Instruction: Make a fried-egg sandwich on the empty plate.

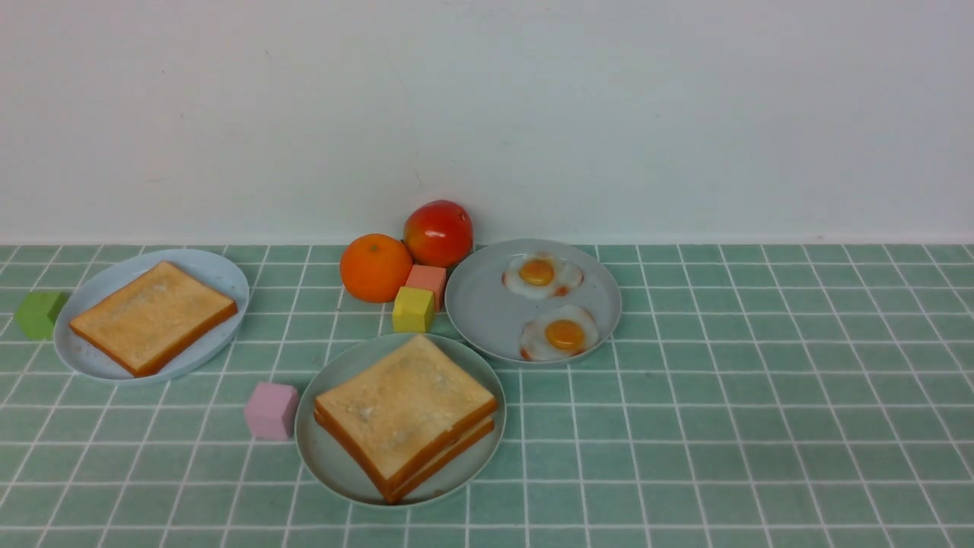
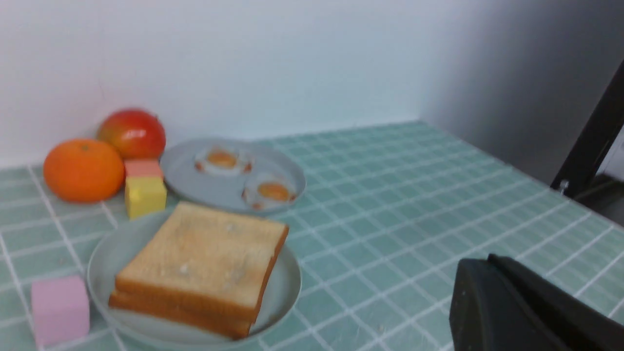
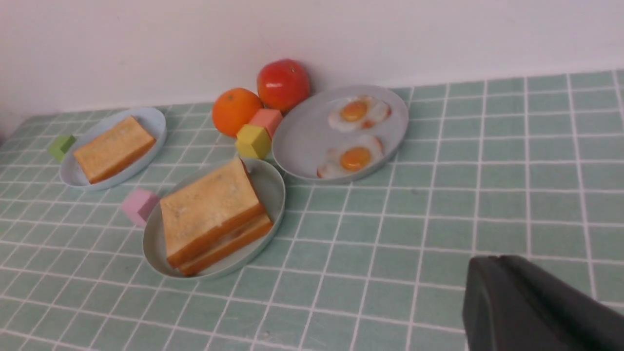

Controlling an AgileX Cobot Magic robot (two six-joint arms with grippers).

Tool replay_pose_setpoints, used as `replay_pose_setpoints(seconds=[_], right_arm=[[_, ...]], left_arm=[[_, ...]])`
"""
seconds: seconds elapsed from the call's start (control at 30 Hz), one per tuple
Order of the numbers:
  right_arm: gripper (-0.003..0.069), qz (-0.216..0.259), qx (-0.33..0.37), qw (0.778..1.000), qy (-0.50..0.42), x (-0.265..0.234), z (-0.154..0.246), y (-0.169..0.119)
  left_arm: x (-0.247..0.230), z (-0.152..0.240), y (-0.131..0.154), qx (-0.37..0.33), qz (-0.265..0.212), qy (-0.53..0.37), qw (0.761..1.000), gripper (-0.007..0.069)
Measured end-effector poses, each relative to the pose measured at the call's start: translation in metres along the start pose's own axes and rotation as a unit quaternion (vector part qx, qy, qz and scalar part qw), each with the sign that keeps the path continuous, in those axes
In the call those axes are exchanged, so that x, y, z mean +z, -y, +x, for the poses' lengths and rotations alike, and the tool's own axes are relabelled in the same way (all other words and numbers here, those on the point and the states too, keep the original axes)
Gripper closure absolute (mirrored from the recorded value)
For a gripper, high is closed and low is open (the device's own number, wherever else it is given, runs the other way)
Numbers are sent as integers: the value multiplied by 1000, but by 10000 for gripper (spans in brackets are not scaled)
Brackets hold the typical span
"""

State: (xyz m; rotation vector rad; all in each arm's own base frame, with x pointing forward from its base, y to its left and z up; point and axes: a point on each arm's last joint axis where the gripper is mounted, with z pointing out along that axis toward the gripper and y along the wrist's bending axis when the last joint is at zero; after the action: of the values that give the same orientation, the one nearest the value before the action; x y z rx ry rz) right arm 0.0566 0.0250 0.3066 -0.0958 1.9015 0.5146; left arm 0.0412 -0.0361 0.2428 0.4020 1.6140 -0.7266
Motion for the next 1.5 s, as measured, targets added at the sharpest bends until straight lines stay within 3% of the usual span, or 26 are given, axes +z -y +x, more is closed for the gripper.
replay_pose_setpoints(seconds=[0.33, 0.4, 0.5, 0.7, 0.87, 1.13, 1.5], right_arm=[[655, 18, -14, 999, -36, 18, 32, 12], [657, 46, -64, 997, -14, 15, 32, 18], [667, 85, -84, 992, 43, 8, 36, 26], [674, 166, -75, 979, 93, 15, 78, 48], [674, 174, -64, 979, 81, 26, 111, 60], [674, 192, -75, 977, 47, 26, 116, 63], [674, 182, -69, 980, 41, 26, 117, 62]], left_arm=[[0, 6, -1, 0, -7, -31, 999, 638], [0, 6, -1, 0, -7, -32, 999, 638], [0, 6, -1, 0, -7, -33, 999, 638], [0, 6, -1, 0, -7, -33, 999, 638], [0, 6, -1, 0, -7, -33, 999, 638], [0, 6, -1, 0, -7, -33, 999, 638], [0, 6, -1, 0, -7, -33, 999, 638]])
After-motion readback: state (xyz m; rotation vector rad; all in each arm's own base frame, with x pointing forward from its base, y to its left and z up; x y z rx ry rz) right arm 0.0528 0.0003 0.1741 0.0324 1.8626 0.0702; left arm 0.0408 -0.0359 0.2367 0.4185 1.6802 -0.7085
